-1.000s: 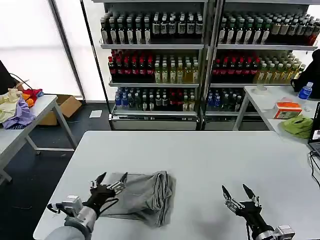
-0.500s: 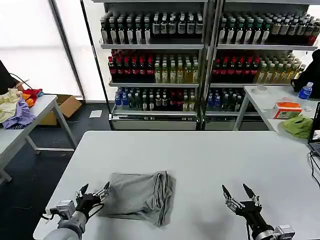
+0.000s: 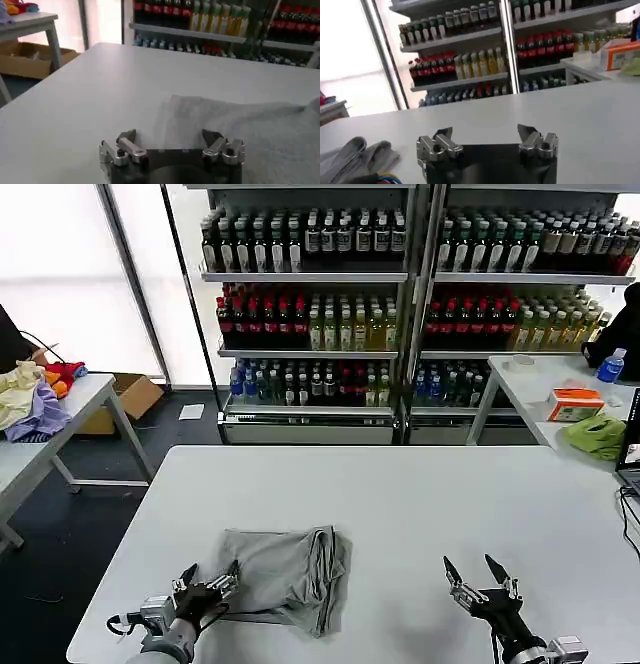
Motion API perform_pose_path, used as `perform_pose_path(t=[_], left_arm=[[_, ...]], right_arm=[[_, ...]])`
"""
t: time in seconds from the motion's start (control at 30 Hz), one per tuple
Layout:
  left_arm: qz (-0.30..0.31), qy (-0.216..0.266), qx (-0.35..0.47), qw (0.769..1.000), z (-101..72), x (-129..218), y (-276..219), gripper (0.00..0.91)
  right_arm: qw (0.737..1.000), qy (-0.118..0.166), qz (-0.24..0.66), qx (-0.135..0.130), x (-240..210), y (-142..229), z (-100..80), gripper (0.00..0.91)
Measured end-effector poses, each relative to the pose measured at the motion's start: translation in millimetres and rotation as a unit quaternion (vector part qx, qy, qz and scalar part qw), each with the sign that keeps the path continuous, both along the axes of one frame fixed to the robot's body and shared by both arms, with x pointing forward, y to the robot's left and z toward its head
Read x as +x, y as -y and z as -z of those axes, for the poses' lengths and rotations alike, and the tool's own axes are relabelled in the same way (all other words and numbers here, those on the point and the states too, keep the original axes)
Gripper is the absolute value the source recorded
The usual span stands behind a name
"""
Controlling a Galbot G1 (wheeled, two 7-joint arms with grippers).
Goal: Fold and organize the clothes.
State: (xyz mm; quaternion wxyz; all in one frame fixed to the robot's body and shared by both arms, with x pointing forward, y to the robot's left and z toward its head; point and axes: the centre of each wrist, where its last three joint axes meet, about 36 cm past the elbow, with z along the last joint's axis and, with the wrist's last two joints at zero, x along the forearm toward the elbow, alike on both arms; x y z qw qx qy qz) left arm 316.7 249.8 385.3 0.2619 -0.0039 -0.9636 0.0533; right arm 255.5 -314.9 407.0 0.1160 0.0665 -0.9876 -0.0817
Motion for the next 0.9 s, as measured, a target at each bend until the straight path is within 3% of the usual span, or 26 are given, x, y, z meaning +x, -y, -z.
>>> perform_pose_path(t=[0.03, 0.07, 0.2, 0.9], left_arm=[[0.001, 0.001, -0.001, 1.0, 1.2, 0.1, 2.1, 0.453], [0.002, 0.001, -0.002, 1.0, 2.5, 0.3, 4.3, 0.242], [0.007, -0.001, -0.005, 1.0, 7.6, -1.8, 12.1, 0.04], [-0.016, 0.028, -0.024, 0.999, 11.6, -7.3, 18.8, 0.03]], right_arm=[[1.0, 0.0, 0.0, 0.0, -0.1, 0.3, -0.2, 0.907], [1.0, 0.001, 0.001, 0.0, -0.1, 0.7, -0.5, 0.907], [1.0, 0.001, 0.001, -0.001, 0.1, 0.8, -0.7, 0.907], [1.0, 0.006, 0.002, 0.0, 4.1, 1.0, -1.2, 0.907]])
